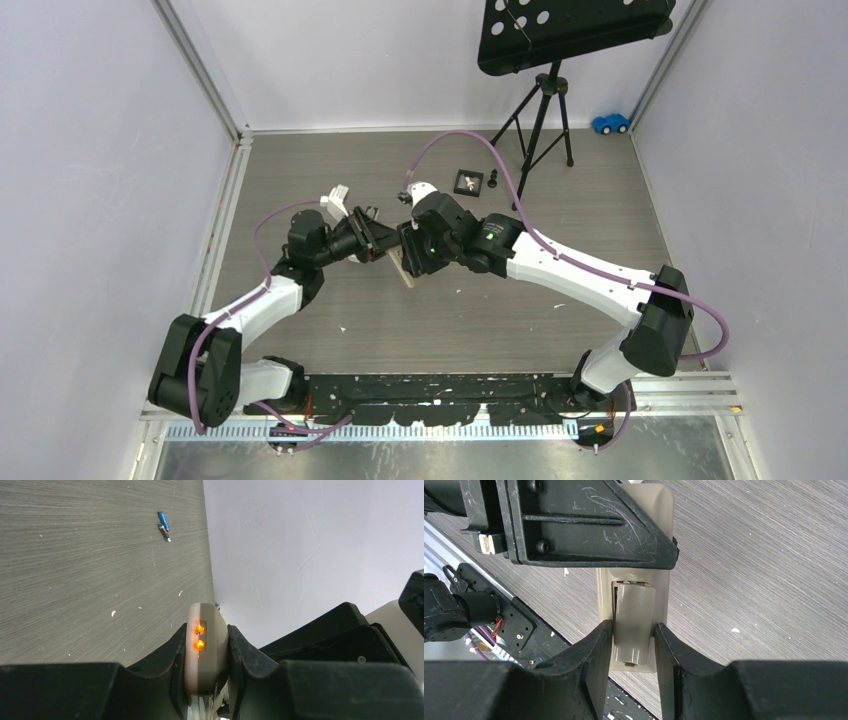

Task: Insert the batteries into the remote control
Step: Load the battery cover into the remote control.

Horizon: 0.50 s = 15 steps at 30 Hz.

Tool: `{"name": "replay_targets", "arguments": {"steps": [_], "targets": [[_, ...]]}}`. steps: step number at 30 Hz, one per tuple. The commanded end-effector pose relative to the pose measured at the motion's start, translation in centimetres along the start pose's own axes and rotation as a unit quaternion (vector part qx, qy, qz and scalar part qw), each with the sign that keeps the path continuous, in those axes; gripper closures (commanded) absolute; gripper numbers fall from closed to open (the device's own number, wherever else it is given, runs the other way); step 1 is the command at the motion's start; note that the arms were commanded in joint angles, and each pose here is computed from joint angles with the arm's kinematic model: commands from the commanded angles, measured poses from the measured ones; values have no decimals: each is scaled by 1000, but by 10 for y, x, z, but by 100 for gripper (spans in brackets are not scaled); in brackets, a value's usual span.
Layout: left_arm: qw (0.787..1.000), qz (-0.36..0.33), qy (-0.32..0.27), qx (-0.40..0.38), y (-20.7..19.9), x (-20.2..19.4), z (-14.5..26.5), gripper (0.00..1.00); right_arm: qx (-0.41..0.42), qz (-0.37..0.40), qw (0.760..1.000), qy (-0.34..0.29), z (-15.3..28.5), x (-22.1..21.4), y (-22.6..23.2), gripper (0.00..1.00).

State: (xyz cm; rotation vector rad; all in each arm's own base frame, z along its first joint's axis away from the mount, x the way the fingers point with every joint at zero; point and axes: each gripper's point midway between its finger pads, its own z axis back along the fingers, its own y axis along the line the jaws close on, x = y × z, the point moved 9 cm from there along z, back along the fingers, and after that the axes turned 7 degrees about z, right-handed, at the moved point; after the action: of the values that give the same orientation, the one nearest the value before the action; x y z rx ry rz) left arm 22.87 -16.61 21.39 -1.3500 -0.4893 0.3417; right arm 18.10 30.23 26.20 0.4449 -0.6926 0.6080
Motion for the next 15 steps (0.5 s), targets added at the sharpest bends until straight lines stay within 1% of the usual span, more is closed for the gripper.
{"name": "replay_targets", "arguments": {"steps": [1, 8, 15], "targets": [[998, -6, 20, -64, -34, 1, 0, 100, 12, 1, 1000, -14, 5, 9, 6, 58], [998, 6, 26, -65, -35, 1, 0, 100, 14, 0, 1000, -26, 10, 12, 6, 54], [998, 13, 26, -61, -32, 2, -1, 100, 8, -17, 999, -47, 18, 15, 5, 42]]}}
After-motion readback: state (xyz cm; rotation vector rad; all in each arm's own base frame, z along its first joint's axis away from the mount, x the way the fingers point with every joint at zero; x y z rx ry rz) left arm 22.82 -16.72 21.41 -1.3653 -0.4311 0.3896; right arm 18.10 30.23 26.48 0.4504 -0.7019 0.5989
